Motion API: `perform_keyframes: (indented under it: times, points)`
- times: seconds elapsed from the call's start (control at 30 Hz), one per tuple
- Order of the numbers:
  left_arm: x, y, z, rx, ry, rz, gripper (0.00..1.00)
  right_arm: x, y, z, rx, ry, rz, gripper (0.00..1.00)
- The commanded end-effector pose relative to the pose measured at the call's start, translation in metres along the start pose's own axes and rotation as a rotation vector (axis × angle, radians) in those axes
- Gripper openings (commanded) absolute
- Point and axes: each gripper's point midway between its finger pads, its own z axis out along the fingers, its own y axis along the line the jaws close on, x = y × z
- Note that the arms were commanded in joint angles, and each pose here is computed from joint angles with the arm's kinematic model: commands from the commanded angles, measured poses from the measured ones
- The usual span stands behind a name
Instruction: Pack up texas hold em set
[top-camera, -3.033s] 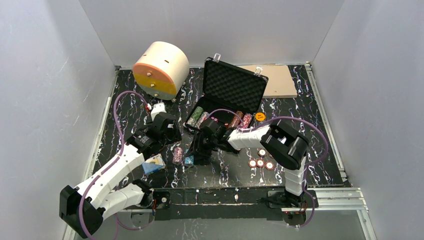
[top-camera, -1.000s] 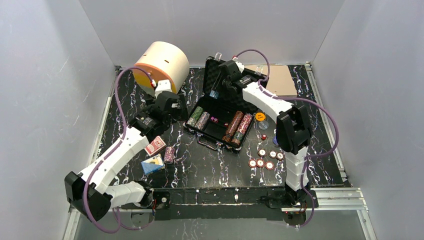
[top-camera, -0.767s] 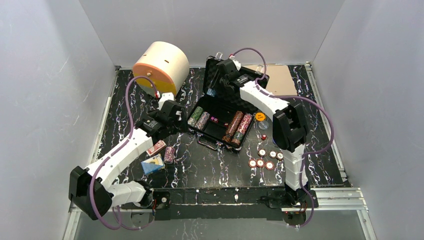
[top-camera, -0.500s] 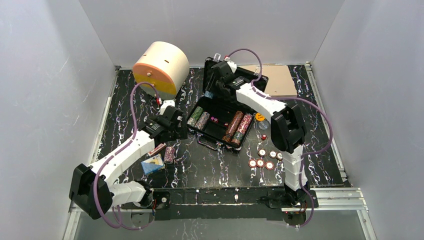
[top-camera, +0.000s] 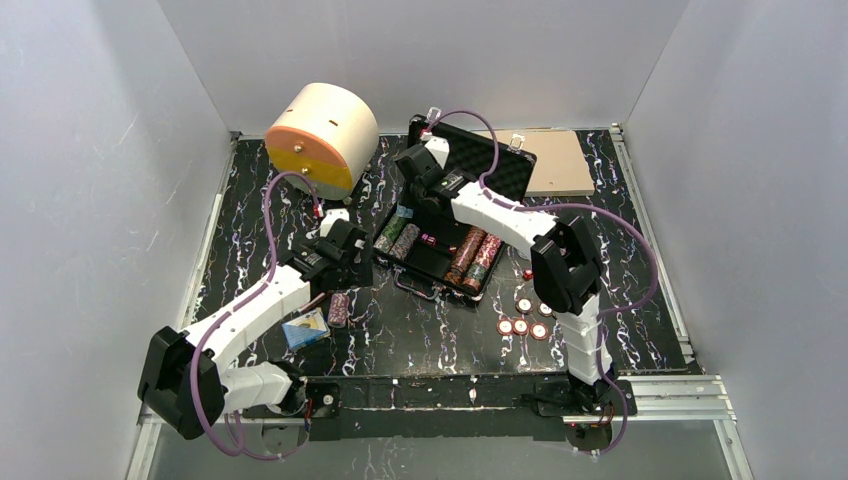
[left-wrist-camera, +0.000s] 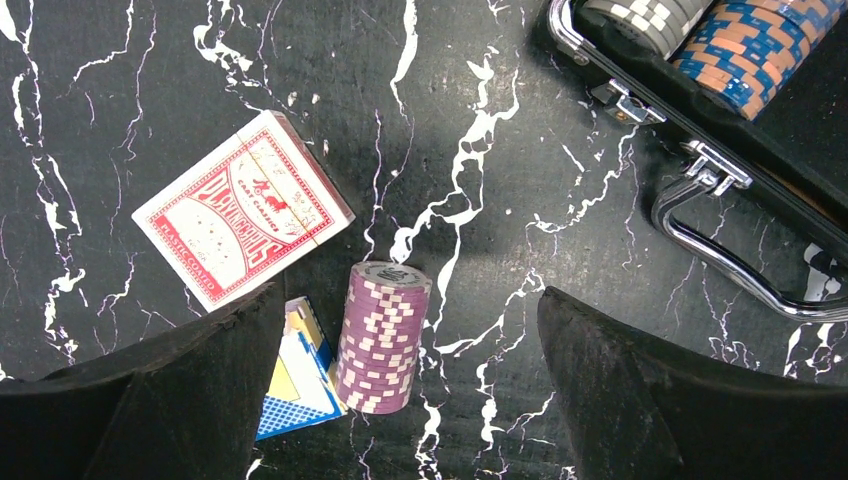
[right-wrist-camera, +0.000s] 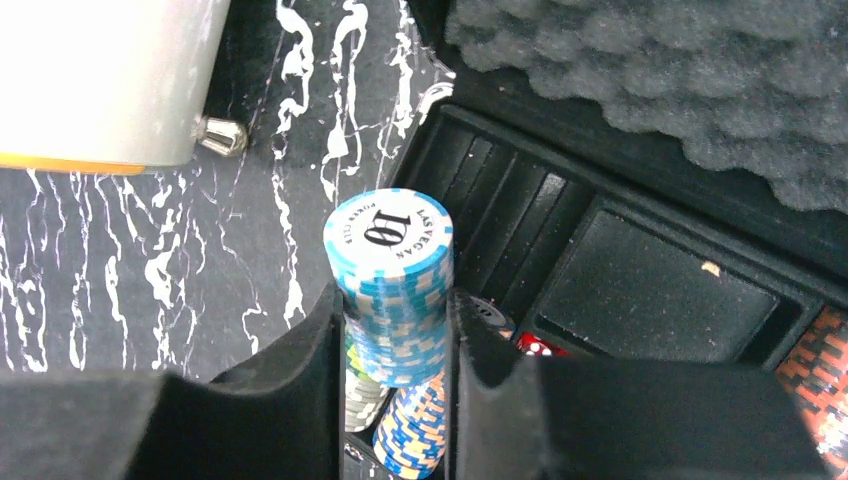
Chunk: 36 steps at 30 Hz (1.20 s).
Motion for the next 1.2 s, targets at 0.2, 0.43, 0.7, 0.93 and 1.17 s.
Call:
perform_keyframes:
  times: [0.2, 0.43, 0.7, 0.93, 1.17]
  points:
    - [0.001, 0.008, 0.0, -0.021, -0.04, -0.025, 0.95, -0.022, 0.012, -0.002, 0.03, -0.007, 0.174, 0.18]
    - [0.001, 0.007, 0.002, -0.012, -0.052, -0.018, 0.95, -0.018, 0.007, 0.008, 0.06, -0.016, 0.185, 0.18]
    - [-0.003, 0.007, 0.001, -0.008, -0.073, -0.027, 0.95, -0.012, -0.007, 0.014, 0.092, -0.014, 0.143, 0.46]
    - [-0.006, 0.007, 0.0, -0.007, -0.082, -0.022, 0.95, -0.005, -0.012, 0.04, 0.148, -0.014, 0.128, 0.63]
    - [-0.004, 0.007, 0.001, -0.008, -0.073, -0.018, 0.95, -0.001, -0.019, 0.067, 0.194, -0.027, 0.099, 0.66]
